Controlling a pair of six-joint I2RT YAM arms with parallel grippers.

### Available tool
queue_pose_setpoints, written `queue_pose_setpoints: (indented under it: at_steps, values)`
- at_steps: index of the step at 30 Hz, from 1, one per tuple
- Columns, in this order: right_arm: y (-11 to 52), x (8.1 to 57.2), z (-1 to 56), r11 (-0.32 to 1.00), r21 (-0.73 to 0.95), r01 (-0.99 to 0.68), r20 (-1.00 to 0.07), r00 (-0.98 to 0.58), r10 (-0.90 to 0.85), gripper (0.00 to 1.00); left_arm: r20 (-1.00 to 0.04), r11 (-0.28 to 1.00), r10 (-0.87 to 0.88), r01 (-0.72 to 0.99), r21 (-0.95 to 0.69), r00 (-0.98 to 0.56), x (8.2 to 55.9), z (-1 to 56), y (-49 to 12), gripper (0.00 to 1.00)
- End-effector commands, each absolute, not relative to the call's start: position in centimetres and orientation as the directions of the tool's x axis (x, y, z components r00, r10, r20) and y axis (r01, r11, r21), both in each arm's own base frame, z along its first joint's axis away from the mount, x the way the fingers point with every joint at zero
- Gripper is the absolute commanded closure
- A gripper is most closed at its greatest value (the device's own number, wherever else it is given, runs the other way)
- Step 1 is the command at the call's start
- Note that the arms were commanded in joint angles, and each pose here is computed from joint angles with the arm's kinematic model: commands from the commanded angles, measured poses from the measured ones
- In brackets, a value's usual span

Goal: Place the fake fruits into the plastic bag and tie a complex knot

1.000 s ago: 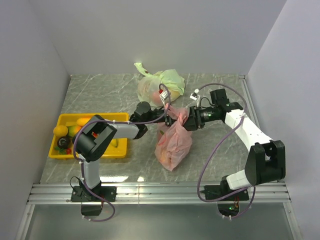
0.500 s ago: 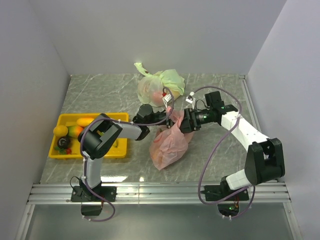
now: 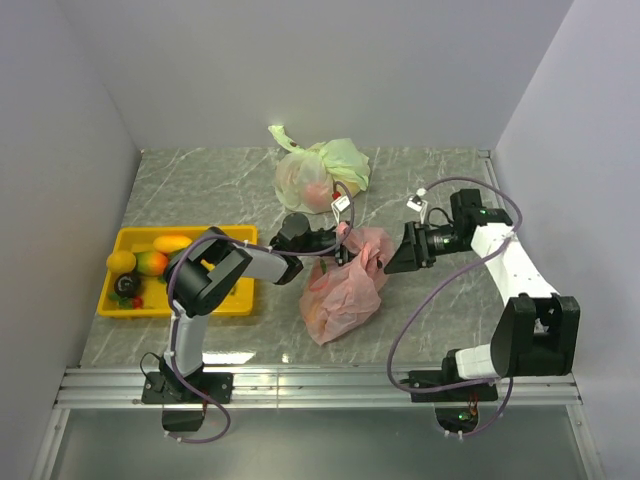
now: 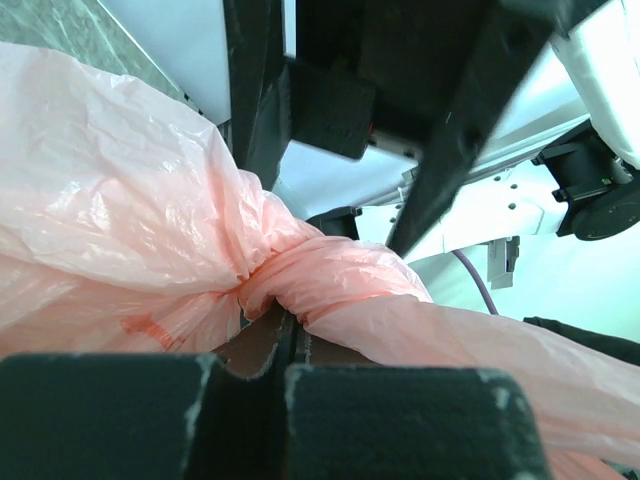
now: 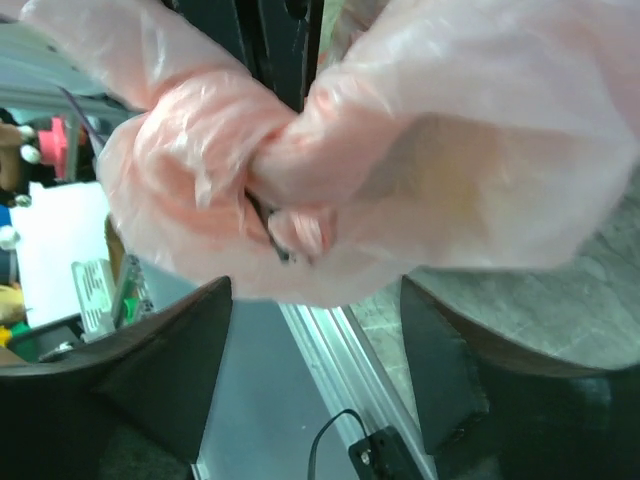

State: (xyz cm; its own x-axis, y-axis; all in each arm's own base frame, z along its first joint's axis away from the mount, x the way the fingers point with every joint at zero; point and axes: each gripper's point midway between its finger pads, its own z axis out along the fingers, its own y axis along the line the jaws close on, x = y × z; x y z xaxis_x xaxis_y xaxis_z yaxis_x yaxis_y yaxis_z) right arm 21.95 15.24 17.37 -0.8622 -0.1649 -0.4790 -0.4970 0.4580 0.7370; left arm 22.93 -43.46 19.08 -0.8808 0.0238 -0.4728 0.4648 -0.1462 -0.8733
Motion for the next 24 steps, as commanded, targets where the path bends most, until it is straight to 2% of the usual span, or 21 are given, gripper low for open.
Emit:
queue_pose_setpoints:
  at_steps: [1,3,7,11,24]
  values:
    - [14.9,21.8,19.6,0.388,0.774,-0.5,-0.501,-0.859,-0.109,0.34,-0.543,-0.208,0.022,0.528,-0.824,-0.839,22.2,20.4,-43.6,1.0]
    - [15.2,22.3,19.8,0.361,0.799,-0.481,-0.488,-0.869,-0.076,0.41,-0.548,-0.213,0.024,0.531,-0.82,-0.836,22.1,20.6,-43.7,1.0]
    - [15.4,23.5,20.3,0.317,0.869,-0.381,-0.402,-0.916,-0.001,0.43,-0.559,-0.214,0.03,0.541,-0.813,-0.828,21.8,20.6,-43.9,1.0]
    - [15.5,24.3,19.9,0.318,0.889,-0.329,-0.359,-0.932,0.041,0.44,-0.563,-0.216,0.032,0.544,-0.811,-0.826,21.8,20.6,-44.0,1.0]
    - [16.1,23.3,17.5,0.361,0.877,-0.318,-0.341,-0.94,0.0,0.5,-0.57,-0.211,0.035,0.552,-0.807,-0.821,21.6,20.6,-44.2,1.0]
